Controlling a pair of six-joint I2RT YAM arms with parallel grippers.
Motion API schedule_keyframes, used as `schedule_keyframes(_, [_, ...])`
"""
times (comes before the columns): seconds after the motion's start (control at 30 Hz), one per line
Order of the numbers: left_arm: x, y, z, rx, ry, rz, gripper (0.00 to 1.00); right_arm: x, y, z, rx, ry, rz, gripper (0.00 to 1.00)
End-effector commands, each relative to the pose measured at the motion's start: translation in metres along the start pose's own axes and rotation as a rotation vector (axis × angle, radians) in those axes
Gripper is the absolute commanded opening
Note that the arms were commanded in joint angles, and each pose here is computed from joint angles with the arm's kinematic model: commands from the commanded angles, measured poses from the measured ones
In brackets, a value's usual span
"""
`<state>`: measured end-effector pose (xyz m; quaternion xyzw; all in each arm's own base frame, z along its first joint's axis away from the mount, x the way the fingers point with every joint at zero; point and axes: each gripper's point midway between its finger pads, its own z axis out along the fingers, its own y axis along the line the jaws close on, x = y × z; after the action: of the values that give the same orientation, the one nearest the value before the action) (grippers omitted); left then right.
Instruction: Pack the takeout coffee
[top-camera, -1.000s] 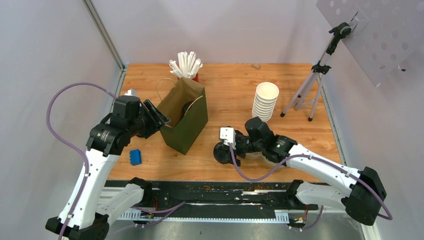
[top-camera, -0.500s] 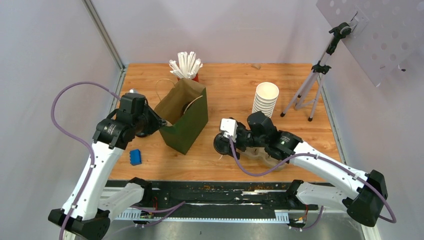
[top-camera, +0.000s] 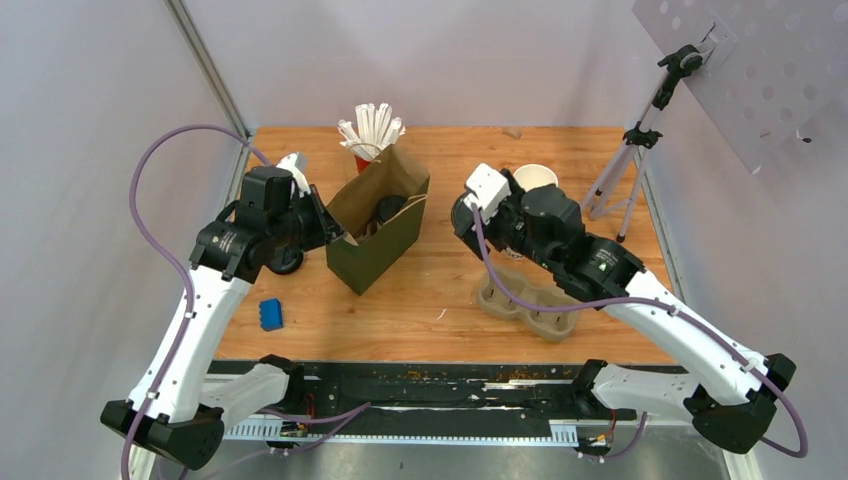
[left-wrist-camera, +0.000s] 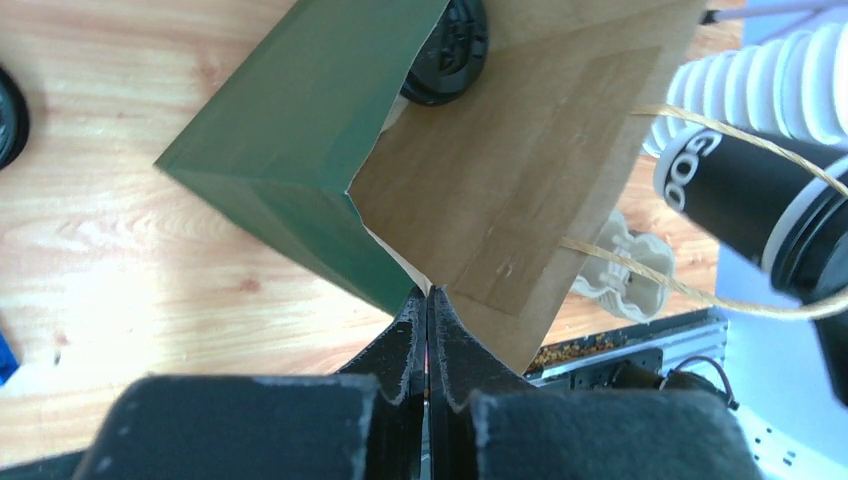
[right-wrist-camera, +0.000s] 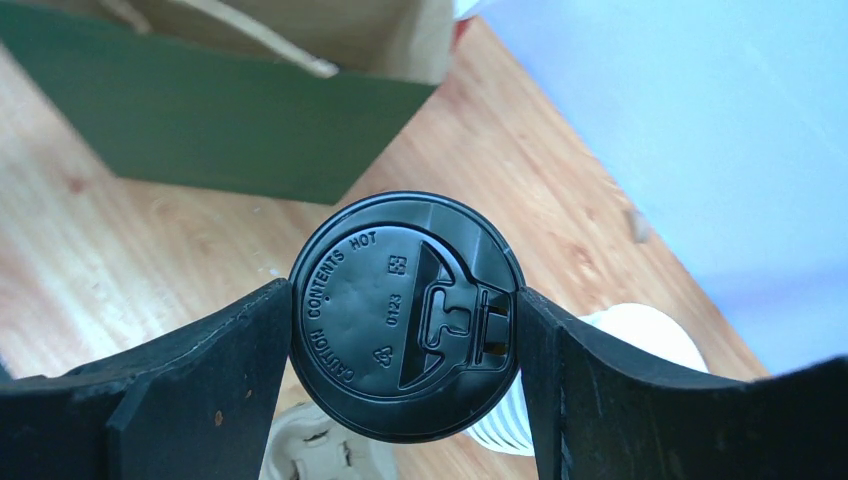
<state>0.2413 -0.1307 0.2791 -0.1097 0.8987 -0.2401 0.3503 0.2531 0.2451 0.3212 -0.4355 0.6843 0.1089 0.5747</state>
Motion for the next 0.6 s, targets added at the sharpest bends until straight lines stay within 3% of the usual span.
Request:
schedule_keyframes(0.0, [-0.005,-0.035,-0.011,0.213,-0.028,0.138,0.00,-0.024,-0.048,-0.018,0.212,-0.005,0.057,0.74])
schedule_keyframes(0.2, [0.014,-0.059,-0.014,0.395,0.052,0.191,0.00,-0.060,-0.069,-0.029,0.250,-0.062,0.019,0.74])
schedule_keyframes(0.33, [0.020,-0.071,-0.022,0.490,0.070,0.238,0.00,-0.082,-0.057,-0.031,0.146,-0.136,-0.084,0.75])
schedule_keyframes(0.57, [0.031,-0.068,-0.026,0.522,0.075,0.271,0.00,-0.109,-0.043,-0.016,0.045,-0.264,-0.216,0.75])
